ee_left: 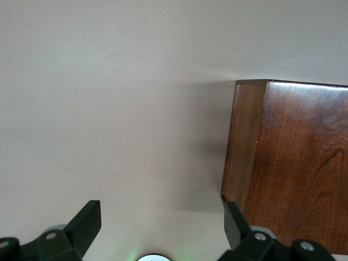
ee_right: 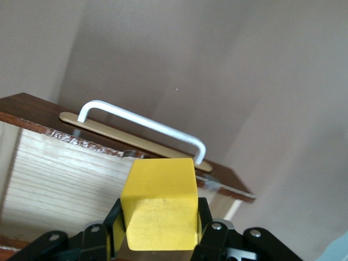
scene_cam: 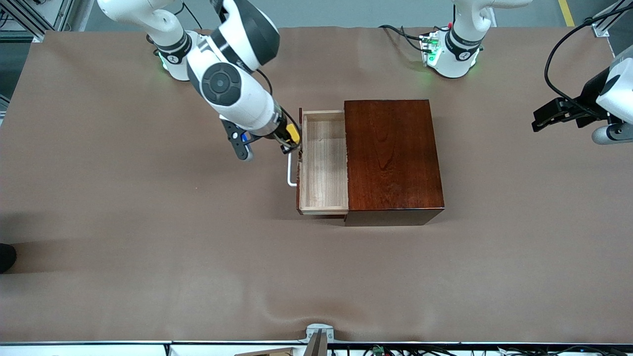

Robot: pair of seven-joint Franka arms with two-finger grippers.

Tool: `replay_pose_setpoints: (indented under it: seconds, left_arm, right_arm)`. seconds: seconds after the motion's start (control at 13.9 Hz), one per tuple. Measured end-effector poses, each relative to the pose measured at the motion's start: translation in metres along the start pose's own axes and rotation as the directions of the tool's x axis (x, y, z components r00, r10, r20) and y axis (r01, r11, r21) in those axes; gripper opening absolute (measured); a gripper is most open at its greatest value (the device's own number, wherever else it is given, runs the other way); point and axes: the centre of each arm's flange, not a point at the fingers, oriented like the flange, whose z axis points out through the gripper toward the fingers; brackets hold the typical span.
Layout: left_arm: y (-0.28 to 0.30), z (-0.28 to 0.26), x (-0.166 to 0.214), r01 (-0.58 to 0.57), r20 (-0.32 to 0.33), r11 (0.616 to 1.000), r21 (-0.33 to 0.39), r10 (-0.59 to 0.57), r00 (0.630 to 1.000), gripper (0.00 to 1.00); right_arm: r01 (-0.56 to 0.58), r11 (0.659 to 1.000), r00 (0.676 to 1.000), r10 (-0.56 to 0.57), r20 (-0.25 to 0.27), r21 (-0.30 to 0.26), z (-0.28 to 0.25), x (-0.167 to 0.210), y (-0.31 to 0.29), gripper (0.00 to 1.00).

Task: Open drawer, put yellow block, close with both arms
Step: 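Carry the yellow cube with the right gripper into the open drawer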

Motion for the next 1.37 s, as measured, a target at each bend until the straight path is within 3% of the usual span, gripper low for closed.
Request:
replay_pose_setpoints:
  seconds: [0.57, 1.37]
  left_arm:
    - [-0.001, 0.000, 0.000, 0.001, 0.000, 1.000, 0.000, -0.001, 1.000, 1.00]
    - [-0.002, 0.000, 0.000, 0.003, 0.002, 1.000, 0.000, -0.003, 1.000, 1.00]
  right_arm:
    - [-0.161, 0.983, 0.987, 0.158, 0.036, 0.092, 0.048, -0.041, -0.018, 0.56]
    - [-0.180, 0.982, 0.984, 0.179, 0.015, 0.052, 0.106, -0.049, -0.024, 0.56]
